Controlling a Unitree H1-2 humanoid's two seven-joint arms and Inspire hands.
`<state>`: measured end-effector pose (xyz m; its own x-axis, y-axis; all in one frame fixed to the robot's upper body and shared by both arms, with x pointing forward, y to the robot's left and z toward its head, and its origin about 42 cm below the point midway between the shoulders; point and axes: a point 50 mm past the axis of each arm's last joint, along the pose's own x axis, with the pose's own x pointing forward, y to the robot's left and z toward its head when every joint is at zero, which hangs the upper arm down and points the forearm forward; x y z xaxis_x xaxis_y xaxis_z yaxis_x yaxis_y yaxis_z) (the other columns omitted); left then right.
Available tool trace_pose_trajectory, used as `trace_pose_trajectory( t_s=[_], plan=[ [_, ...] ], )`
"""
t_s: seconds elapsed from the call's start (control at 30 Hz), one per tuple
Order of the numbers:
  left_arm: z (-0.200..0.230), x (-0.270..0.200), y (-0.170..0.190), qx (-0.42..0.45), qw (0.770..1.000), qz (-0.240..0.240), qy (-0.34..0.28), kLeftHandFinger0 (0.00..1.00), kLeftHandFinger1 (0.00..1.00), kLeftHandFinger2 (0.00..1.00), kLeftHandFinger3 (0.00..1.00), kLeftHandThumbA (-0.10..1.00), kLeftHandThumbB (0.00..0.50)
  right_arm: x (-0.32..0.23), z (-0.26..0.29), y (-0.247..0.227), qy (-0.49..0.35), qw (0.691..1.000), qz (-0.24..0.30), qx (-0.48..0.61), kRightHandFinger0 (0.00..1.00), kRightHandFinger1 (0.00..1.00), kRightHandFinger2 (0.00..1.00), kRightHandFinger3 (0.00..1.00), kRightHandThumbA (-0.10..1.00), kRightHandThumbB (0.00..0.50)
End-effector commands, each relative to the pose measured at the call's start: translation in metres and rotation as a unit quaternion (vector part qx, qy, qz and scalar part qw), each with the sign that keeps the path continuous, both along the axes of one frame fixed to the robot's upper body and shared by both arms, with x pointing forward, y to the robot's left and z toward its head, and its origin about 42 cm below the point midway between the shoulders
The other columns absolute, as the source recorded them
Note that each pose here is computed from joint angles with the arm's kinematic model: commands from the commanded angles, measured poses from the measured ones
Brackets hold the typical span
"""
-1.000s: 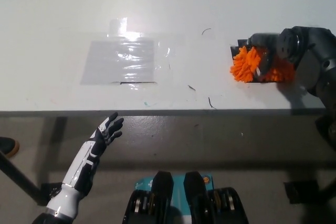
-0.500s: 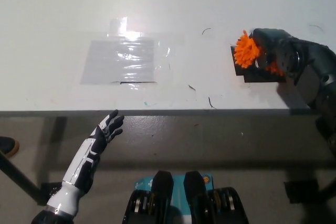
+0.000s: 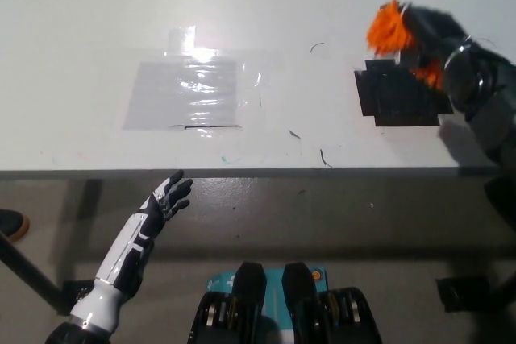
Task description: The robot uses it right hand to pick up an extended orange duster kept in the middle of the desk and presses its handle against the desk to collapse it
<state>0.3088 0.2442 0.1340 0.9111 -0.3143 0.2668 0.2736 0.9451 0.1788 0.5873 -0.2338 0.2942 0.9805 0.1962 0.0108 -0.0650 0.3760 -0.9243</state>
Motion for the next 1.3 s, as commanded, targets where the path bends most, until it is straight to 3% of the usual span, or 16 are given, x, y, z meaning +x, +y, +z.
trace_pose_trajectory(
  t_s=[0.0, 0.1, 0.2, 0.23, 0.37, 0.4, 0.47, 0.67, 0.77, 0.87, 1.1, 1.27],
  plan=[
    [0.004, 0.000, 0.006, -0.002, 1.000, -0.002, -0.014, 1.00, 1.00, 1.00, 1.00, 1.00, 0.114, 0.008, 0.116, 0.013, -0.196, 0.976, 0.045, 0.086, 0.04, 0.54, 0.88, 0.95, -0.10, 0.153],
    [0.003, -0.001, 0.006, -0.003, 1.000, -0.002, -0.014, 1.00, 1.00, 1.00, 1.00, 1.00, 0.100, 0.004, 0.150, 0.027, -0.260, 0.957, 0.068, 0.110, 0.01, 0.51, 0.87, 0.97, -0.10, 0.155],
    [0.002, -0.001, 0.005, -0.002, 1.000, -0.001, -0.015, 1.00, 1.00, 1.00, 1.00, 1.00, 0.085, -0.003, 0.188, 0.044, -0.319, 0.928, 0.101, 0.163, 0.00, 0.44, 0.79, 0.83, -0.10, 0.168],
    [0.002, -0.001, 0.005, -0.002, 1.000, 0.000, -0.015, 1.00, 1.00, 1.00, 1.00, 1.00, 0.085, -0.005, 0.197, 0.049, -0.331, 0.922, 0.099, 0.173, 0.00, 0.44, 0.80, 0.84, -0.10, 0.153],
    [0.003, 0.000, 0.005, 0.000, 1.000, 0.001, -0.016, 1.00, 1.00, 1.00, 1.00, 1.00, 0.087, -0.013, 0.221, 0.063, -0.368, 0.900, 0.104, 0.209, 0.00, 0.38, 0.75, 0.83, -0.10, 0.179],
    [0.003, -0.001, 0.005, 0.001, 1.000, 0.001, -0.016, 1.00, 1.00, 1.00, 1.00, 1.00, 0.084, -0.015, 0.225, 0.067, -0.388, 0.888, 0.110, 0.220, 0.00, 0.31, 0.69, 0.81, -0.10, 0.170],
    [0.004, 0.000, 0.005, 0.003, 1.000, 0.001, -0.017, 1.00, 1.00, 1.00, 1.00, 1.00, 0.088, -0.017, 0.227, 0.073, -0.386, 0.878, 0.105, 0.263, 0.00, 0.31, 0.71, 0.81, -0.10, 0.155],
    [0.004, -0.001, 0.005, -0.007, 1.000, -0.002, -0.013, 1.00, 1.00, 1.00, 1.00, 1.00, 0.099, -0.016, 0.212, 0.081, -0.404, 0.845, 0.069, 0.343, 0.00, 0.27, 0.69, 0.71, -0.10, 0.170],
    [0.003, -0.003, 0.006, -0.008, 1.000, -0.003, -0.014, 1.00, 1.00, 1.00, 1.00, 1.00, 0.088, -0.013, 0.198, 0.084, -0.386, 0.834, 0.050, 0.391, 0.00, 0.27, 0.72, 0.71, -0.10, 0.141],
    [0.001, -0.005, 0.005, -0.006, 1.000, -0.001, -0.014, 1.00, 1.00, 1.00, 1.00, 1.00, 0.094, -0.012, 0.186, 0.084, -0.378, 0.824, 0.037, 0.421, 0.00, 0.26, 0.73, 0.72, -0.10, 0.147],
    [-0.004, -0.010, 0.004, -0.011, 1.000, 0.001, -0.007, 1.00, 1.00, 1.00, 1.00, 1.00, 0.104, -0.007, 0.145, 0.079, -0.332, 0.807, -0.017, 0.488, 0.00, 0.14, 0.59, 0.63, -0.10, 0.134],
    [-0.005, -0.012, 0.003, -0.013, 1.000, 0.002, -0.006, 1.00, 1.00, 1.00, 1.00, 1.00, 0.098, -0.004, 0.133, 0.075, -0.323, 0.799, -0.049, 0.504, 0.00, 0.13, 0.57, 0.61, -0.10, 0.146]
  ],
)
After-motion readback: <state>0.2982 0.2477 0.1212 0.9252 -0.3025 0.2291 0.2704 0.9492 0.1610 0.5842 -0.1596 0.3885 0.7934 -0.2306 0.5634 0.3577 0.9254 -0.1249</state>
